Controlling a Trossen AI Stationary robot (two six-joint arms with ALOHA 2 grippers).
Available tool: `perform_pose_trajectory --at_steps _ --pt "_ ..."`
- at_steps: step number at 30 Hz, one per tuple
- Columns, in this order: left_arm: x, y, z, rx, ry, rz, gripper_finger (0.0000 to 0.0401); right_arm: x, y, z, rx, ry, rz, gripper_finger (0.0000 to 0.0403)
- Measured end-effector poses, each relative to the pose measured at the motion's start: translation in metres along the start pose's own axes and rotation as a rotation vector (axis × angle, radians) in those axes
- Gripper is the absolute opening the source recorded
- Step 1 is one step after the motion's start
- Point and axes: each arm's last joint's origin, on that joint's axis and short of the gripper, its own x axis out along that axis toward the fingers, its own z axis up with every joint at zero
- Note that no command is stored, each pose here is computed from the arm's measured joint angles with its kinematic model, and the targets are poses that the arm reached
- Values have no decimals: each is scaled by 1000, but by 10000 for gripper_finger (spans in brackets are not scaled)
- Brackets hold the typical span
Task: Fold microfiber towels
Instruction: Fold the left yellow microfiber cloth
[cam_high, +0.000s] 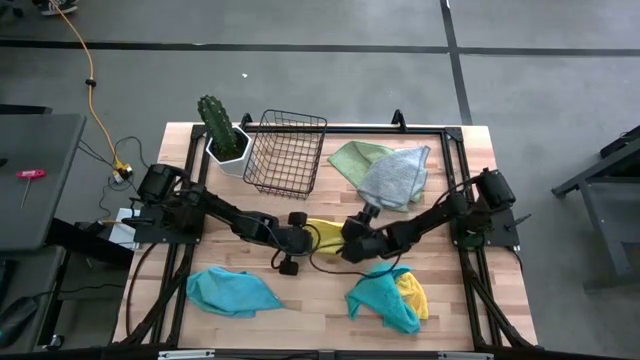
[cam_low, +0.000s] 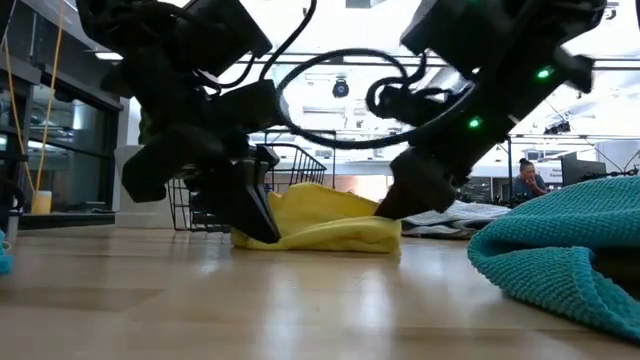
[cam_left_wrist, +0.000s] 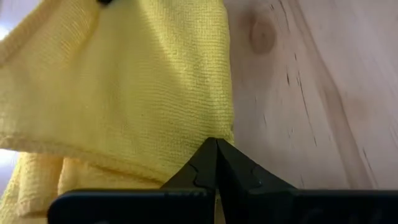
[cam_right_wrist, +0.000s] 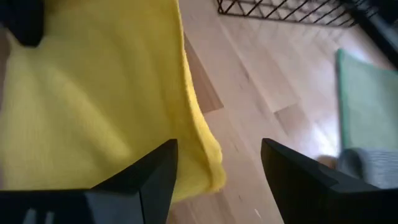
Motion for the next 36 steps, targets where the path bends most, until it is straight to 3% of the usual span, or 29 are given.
perform_pose_trajectory --at_steps 9,20,27,36 --pt "-7 4 2 44 -11 37 0 -19 -20 14 -8 -47 -117 224" --pt "-23 9 26 71 -119 96 0 6 -37 24 -38 35 119 224" --pt "-21 26 27 64 -115 219 0 17 -49 35 -27 -11 143 224" --pt "-8 51 20 -24 -84 224 0 23 -57 34 -17 25 186 224"
